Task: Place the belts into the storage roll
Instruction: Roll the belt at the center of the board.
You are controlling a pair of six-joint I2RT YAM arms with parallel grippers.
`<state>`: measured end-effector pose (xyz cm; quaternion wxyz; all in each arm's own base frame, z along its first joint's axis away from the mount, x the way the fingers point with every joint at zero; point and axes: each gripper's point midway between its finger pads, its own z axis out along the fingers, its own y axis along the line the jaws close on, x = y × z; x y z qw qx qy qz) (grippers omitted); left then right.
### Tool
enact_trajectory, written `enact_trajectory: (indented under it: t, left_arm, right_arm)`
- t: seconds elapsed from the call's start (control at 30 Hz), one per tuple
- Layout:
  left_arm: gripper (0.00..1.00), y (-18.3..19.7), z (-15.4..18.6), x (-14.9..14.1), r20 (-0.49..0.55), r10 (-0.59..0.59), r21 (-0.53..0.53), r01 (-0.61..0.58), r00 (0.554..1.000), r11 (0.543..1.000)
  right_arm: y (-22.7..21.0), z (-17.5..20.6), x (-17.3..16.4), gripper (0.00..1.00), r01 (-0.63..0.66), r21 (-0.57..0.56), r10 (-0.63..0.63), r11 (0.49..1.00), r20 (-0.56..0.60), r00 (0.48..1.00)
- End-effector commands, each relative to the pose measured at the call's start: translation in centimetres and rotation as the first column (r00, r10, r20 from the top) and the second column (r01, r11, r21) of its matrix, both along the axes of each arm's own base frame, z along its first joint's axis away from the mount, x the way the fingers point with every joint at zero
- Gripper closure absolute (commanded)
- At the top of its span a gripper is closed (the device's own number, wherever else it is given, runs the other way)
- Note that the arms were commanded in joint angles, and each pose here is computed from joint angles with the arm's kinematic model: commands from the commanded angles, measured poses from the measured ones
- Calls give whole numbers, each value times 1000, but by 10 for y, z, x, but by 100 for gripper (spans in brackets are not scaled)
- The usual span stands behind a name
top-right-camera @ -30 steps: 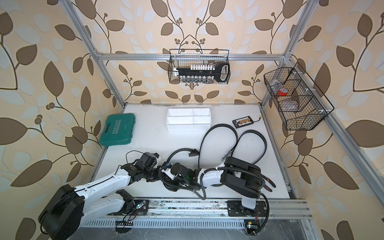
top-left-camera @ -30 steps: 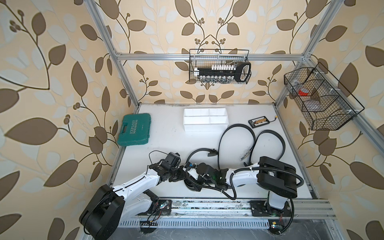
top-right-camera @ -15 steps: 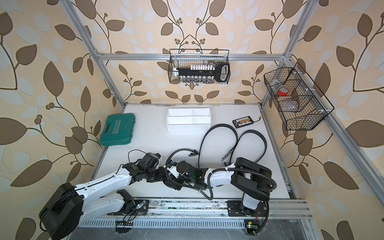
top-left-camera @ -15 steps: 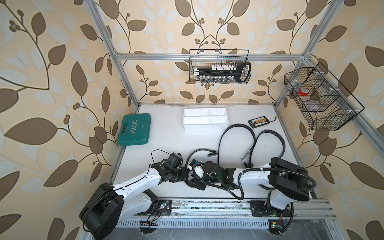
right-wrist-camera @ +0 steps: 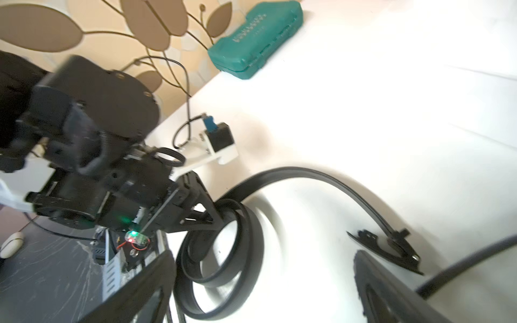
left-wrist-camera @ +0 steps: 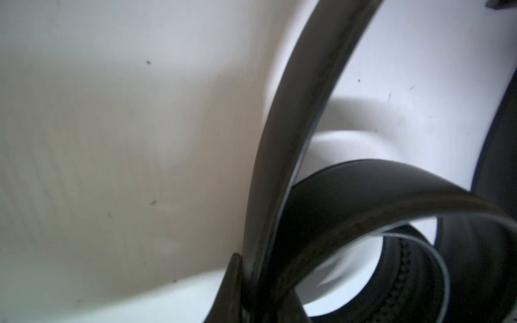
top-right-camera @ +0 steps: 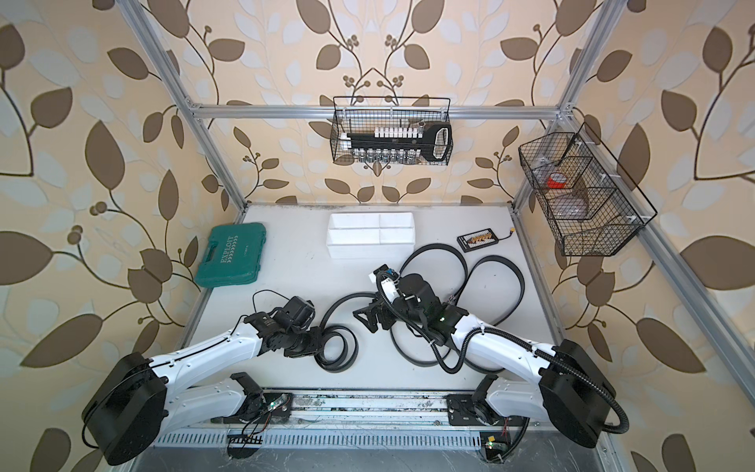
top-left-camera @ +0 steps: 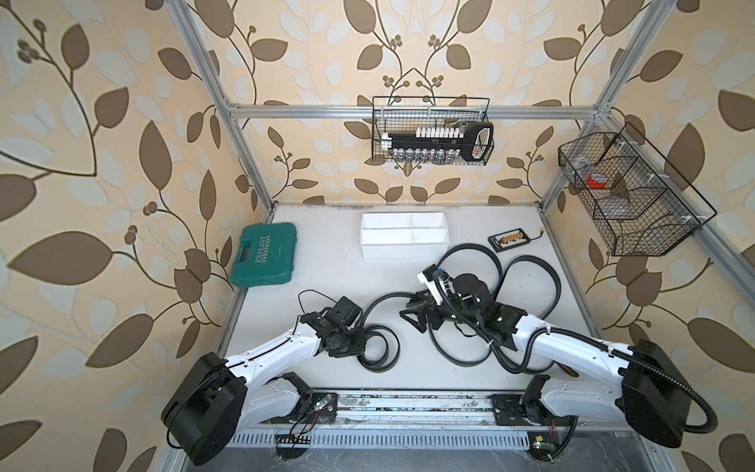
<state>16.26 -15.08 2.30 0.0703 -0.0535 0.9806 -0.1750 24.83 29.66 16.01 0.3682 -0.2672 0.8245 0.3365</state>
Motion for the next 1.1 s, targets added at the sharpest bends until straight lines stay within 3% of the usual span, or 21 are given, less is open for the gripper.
enact_trajectory:
  t: [0.0,0.07,0.17,0.47,0.57,0.63,0.77,1.07]
  left_arm:
    - [95,4,6,3,6,-33,72,32,999,997]
    - [95,4,8,4,-2,-43,107,43,999,993]
    - [94,3,13,9,3,-69,162,67,998,985]
    - [92,1,16,20,-2,-105,216,103,994,971]
    - [92,2,14,21,-8,-111,229,110,994,967]
    - [91,2,12,22,-9,-113,235,112,994,965]
    - [88,3,12,31,0,-114,271,110,993,956]
    - [85,-1,12,47,-20,-166,337,163,986,927]
  right_arm:
    - [-10,-15,25,1,40,-189,-45,981,-23,999]
    - [-11,-31,45,1,50,-316,-58,947,-16,998]
    - [-6,-49,71,1,25,-407,-46,913,-40,998]
    - [26,-100,109,12,-118,-519,59,847,-129,990]
    - [38,-116,112,29,-177,-523,91,834,-185,978]
    - [43,-121,113,62,-195,-514,95,836,-215,972]
    - [41,-122,106,100,-181,-493,68,851,-238,969]
    - [5,-119,88,99,-82,-436,-51,896,-284,957]
